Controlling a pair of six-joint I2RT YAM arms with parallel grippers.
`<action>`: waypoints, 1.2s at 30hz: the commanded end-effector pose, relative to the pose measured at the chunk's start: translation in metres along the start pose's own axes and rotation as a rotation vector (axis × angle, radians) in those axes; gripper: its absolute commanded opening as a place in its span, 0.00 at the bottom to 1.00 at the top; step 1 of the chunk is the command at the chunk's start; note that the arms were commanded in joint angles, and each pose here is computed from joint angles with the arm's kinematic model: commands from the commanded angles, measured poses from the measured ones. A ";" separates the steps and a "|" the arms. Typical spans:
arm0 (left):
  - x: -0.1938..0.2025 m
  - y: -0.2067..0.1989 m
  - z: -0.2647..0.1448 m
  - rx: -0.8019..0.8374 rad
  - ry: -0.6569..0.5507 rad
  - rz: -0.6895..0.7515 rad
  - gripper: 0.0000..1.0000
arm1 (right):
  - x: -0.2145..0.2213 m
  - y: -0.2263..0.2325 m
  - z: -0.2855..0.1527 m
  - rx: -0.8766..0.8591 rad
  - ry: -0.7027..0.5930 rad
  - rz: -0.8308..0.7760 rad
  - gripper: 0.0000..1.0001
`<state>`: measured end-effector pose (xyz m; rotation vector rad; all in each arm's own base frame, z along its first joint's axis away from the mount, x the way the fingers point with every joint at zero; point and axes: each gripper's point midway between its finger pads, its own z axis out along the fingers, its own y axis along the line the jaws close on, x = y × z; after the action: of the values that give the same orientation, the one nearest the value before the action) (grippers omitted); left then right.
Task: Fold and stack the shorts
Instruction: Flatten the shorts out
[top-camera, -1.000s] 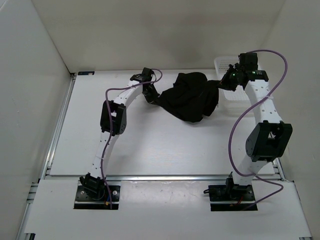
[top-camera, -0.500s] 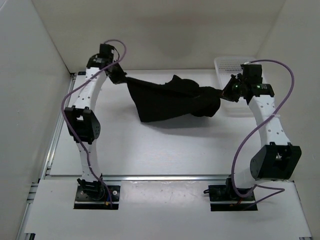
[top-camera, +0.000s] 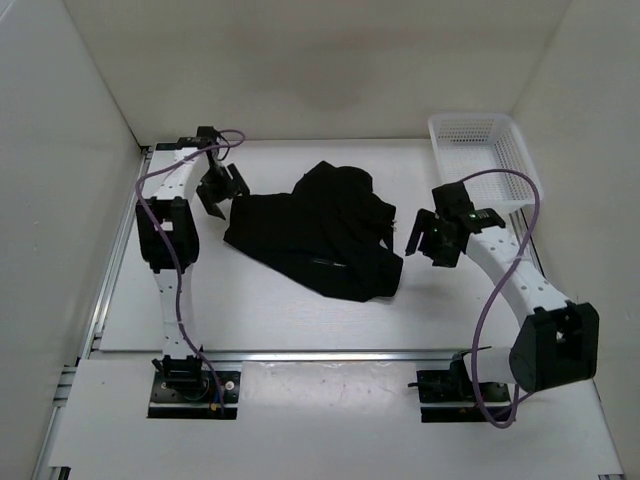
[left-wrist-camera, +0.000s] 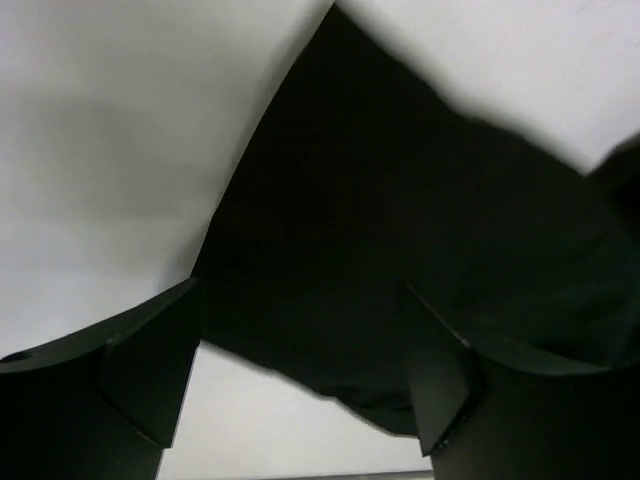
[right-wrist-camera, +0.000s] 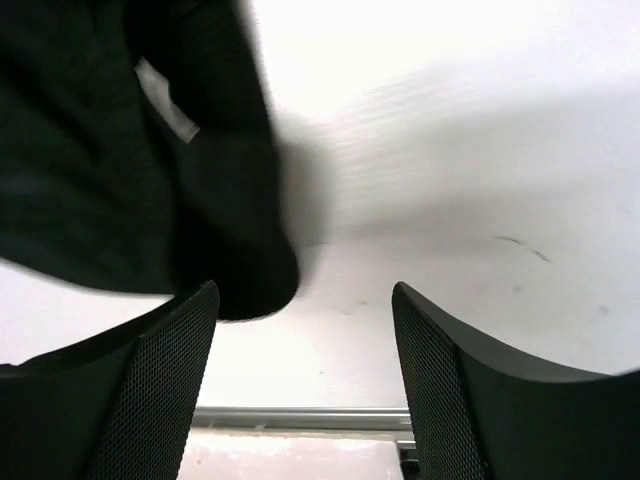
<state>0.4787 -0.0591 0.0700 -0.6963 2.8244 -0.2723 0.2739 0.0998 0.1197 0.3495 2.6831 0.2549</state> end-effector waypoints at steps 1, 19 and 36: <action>0.002 -0.005 -0.097 0.039 -0.197 0.067 0.85 | -0.021 -0.014 -0.030 0.034 -0.148 0.047 0.73; 0.110 0.015 -0.004 -0.017 0.034 0.084 0.92 | 0.090 0.052 0.009 -0.364 0.202 0.077 0.96; 0.101 0.013 0.019 -0.089 0.036 0.068 0.10 | 0.050 0.089 0.059 -0.224 0.116 0.259 0.14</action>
<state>0.3755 -0.0997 0.0151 -0.6404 2.9639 -0.1673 0.2365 0.1891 0.0402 0.6425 2.8151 0.6090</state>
